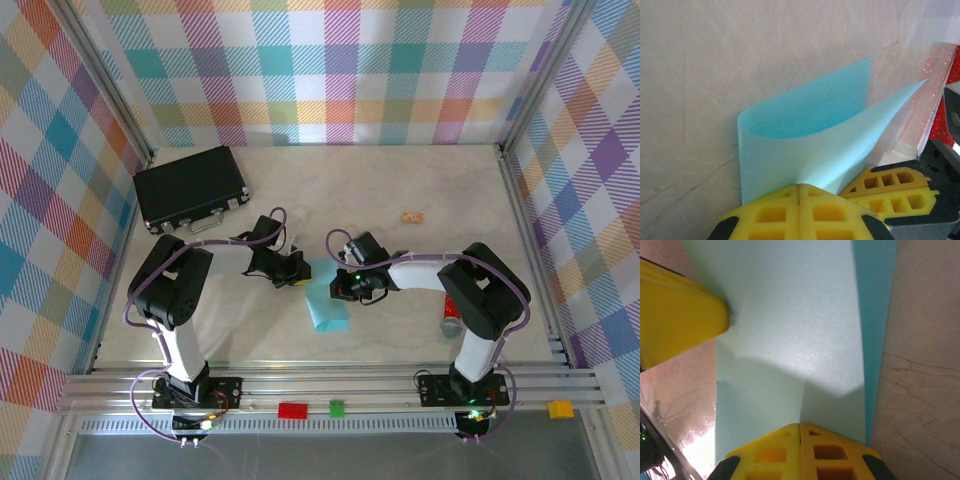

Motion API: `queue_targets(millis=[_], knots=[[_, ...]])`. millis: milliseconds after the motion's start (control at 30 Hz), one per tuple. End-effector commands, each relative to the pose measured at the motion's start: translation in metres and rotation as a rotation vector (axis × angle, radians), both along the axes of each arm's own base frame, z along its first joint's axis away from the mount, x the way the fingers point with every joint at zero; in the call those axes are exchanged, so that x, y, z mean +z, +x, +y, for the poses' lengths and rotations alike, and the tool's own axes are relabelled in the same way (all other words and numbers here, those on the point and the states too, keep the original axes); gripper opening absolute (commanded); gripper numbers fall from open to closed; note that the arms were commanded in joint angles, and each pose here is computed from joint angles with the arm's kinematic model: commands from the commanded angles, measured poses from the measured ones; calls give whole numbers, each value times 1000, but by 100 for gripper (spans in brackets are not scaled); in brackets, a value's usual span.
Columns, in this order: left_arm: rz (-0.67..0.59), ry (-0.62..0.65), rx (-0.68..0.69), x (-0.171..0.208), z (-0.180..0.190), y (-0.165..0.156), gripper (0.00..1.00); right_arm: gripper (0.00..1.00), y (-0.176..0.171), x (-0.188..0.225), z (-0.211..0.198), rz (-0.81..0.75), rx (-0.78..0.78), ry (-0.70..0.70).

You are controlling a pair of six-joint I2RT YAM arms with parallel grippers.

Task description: Fold a paper plane with a square sheet of paper (pick it up from the middle)

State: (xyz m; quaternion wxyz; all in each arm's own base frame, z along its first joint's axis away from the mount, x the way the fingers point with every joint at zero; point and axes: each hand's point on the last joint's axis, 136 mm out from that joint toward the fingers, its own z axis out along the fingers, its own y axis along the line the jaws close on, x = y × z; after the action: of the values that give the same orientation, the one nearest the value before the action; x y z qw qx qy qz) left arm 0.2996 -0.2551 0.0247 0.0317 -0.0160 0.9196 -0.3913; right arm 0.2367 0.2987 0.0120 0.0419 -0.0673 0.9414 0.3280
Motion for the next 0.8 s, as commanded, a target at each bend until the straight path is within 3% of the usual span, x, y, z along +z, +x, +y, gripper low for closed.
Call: queue_targets(millis=[0,367,767], knots=[[-18,-2,35,-1,2,14,0,0,-42,-58,-63,177,-55,-296],[24,149,165,-33,33,25,0,0,-47,-60,-68,183,-58,-308],[-10,171,225,-20,38,49,0,0,-48,-58,-68,178,-59,-302]])
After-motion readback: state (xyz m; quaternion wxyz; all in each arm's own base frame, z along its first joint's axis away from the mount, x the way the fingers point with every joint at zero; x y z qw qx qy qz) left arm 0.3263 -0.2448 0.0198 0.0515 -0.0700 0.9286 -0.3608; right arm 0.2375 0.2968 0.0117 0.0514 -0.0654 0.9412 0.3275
